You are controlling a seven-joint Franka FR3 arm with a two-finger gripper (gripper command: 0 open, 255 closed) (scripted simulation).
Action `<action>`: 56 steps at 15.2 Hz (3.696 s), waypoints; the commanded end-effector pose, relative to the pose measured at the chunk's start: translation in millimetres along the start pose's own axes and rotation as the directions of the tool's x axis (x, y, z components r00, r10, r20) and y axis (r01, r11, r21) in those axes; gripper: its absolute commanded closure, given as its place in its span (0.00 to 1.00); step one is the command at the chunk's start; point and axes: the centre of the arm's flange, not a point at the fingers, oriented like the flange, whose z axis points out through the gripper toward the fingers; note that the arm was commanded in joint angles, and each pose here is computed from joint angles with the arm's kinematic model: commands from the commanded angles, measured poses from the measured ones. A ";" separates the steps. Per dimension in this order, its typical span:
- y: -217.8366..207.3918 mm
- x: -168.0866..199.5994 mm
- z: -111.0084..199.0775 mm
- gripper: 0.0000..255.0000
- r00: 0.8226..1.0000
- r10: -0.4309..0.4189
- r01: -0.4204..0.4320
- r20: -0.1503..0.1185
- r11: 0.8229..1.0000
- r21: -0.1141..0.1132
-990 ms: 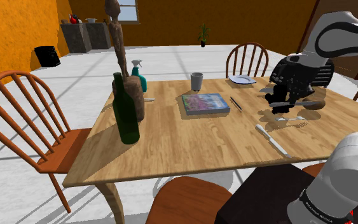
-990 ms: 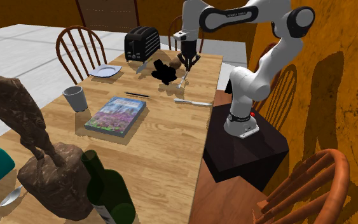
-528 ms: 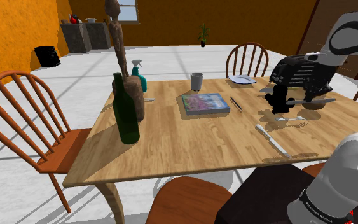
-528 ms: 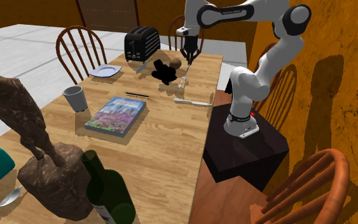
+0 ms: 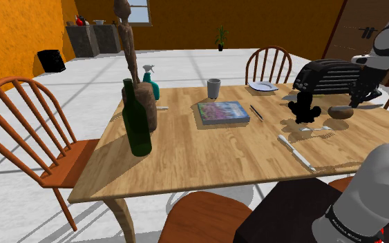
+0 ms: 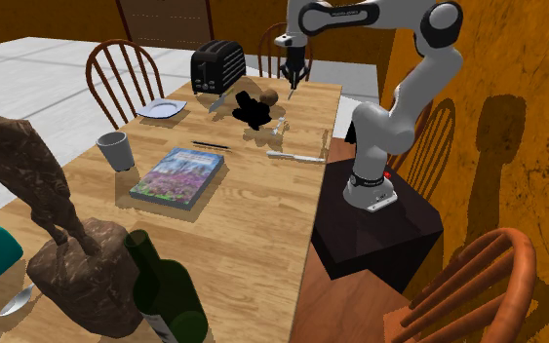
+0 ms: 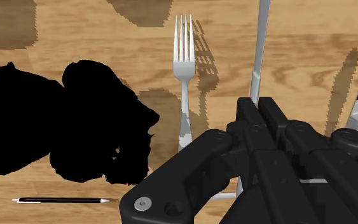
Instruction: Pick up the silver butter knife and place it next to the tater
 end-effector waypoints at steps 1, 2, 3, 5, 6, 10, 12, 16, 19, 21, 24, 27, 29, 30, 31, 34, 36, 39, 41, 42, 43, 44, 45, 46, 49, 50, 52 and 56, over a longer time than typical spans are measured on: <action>4.6 -25.5 0.4 1.00 1.000 -0.001 0.001 0.001 1.000 0.000; 6.3 -38.6 -0.3 1.00 1.000 -0.001 0.001 0.001 1.000 0.000; 8.0 -51.7 -1.0 1.00 1.000 -0.001 0.001 0.001 1.000 0.000; 11.5 -77.8 -2.4 1.00 1.000 -0.001 0.001 0.001 1.000 0.000; 13.2 -90.9 -3.1 1.00 1.000 -0.001 0.001 0.001 1.000 0.000; 20.1 -143.1 -5.9 1.00 1.000 -0.001 0.001 0.001 1.000 0.000; 22.4 -160.5 -6.8 1.00 1.000 -0.001 0.001 0.001 1.000 0.000; 22.3 -161.6 14.3 1.00 1.000 -0.001 0.001 0.001 1.000 0.000; 22.3 -162.5 30.1 1.00 1.000 -0.001 0.001 0.001 1.000 0.000; 22.2 -163.0 40.7 1.00 1.000 -0.001 0.001 0.001 1.000 0.000; 22.2 -163.9 56.5 1.00 1.000 -0.001 0.001 0.001 1.000 0.000; 22.1 -164.7 72.3 1.00 1.000 -0.001 0.001 0.001 1.000 0.000; 22.1 -165.3 82.8 1.00 1.000 -0.001 0.001 0.001 1.000 0.000; 22.1 -165.5 88.1 1.00 1.000 -0.001 0.001 0.001 1.000 0.000; 22.1 -165.8 93.4 1.00 1.000 -0.001 0.001 0.001 1.000 0.000; 22.0 -166.7 109.2 1.00 1.000 -0.001 0.001 0.001 1.000 0.000; 22.0 -167.2 119.7 1.00 1.000 -0.001 0.001 0.001 1.000 0.000; 22.0 -167.7 129.9 1.00 1.000 -0.001 0.001 0.001 1.000 0.000; 22.0 -167.8 129.9 1.00 1.000 -0.001 0.001 0.001 1.000 0.000; 22.0 -167.8 129.9 1.00 1.000 -0.001 0.001 0.001 1.000 0.000; 22.0 -167.8 129.9 1.00 1.000 -0.001 0.001 0.001 1.000 0.000; 22.0 -167.8 129.9 1.00 1.000 -0.001 0.001 0.001 1.000 0.000; 22.0 -167.8 129.9 1.00 1.000 -0.001 0.001 0.001 1.000 0.000; 22.0 -167.8 129.9 0.00 1.000 -0.001 0.001 0.001 1.000 0.000; 22.0 -167.8 129.9 0.00 1.000 -0.001 0.001 0.001 1.000 0.000; 22.0 -167.8 129.9 0.00 1.000 -0.001 0.001 0.001 1.000 0.000; 22.0 -167.8 116.7 0.00 1.000 -0.001 0.001 0.001 1.000 0.000; 22.0 -167.7 79.9 0.00 1.000 -0.001 0.001 0.001 1.000 0.000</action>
